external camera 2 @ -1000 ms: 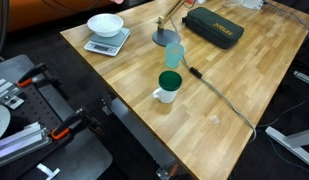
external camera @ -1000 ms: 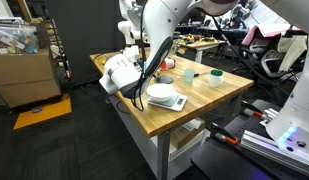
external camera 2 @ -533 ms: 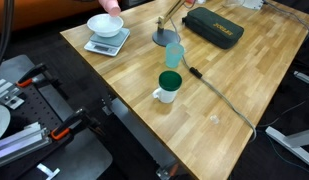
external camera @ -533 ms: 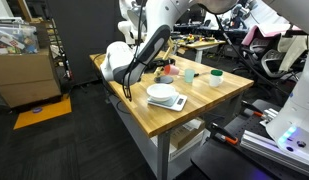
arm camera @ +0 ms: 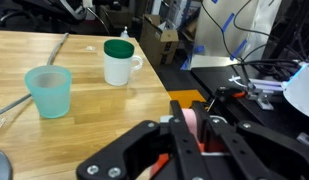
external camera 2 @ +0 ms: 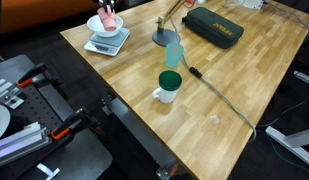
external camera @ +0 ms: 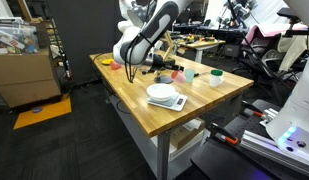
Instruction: Pour the liquid in the pink cup into the white bowl
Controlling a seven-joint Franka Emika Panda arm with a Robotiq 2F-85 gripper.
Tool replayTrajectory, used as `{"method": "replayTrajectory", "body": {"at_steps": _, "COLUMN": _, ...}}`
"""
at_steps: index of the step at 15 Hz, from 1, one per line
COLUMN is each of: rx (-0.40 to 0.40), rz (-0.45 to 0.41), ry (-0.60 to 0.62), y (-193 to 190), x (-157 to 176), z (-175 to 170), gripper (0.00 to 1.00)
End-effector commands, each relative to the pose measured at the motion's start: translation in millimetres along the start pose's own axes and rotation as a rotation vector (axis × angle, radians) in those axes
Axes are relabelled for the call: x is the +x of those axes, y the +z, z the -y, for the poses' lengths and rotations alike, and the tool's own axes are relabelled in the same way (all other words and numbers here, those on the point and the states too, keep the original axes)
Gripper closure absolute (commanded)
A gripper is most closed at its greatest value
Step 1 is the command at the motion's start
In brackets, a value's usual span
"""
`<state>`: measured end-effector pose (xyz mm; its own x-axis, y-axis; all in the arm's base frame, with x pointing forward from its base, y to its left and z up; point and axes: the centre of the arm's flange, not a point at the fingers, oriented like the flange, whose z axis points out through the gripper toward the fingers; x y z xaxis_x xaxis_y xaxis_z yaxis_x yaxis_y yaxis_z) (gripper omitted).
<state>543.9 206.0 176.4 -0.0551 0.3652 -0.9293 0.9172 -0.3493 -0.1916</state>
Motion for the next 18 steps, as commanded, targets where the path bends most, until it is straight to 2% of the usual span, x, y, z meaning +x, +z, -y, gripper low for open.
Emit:
{"method": "replayTrajectory", "body": {"at_steps": 1, "rx": 0.032, "rz": -0.166, "ry": 0.096, "y": 41, "x": -25, "z": 25, "gripper": 0.96}}
{"method": "replayTrajectory", "body": {"at_steps": 5, "rx": 0.089, "rz": -0.307, "ry": 0.23, "y": 70, "x": -40, "z": 41, "gripper": 0.96}}
{"method": "replayTrajectory", "body": {"at_steps": 11, "rx": 0.065, "rz": -0.473, "ry": 0.471, "y": 112, "x": -45, "z": 50, "gripper": 0.96}}
{"method": "replayTrajectory", "body": {"at_steps": 18, "rx": 0.209, "rz": -0.562, "ry": 0.801, "y": 175, "x": -33, "z": 65, "gripper": 0.96}}
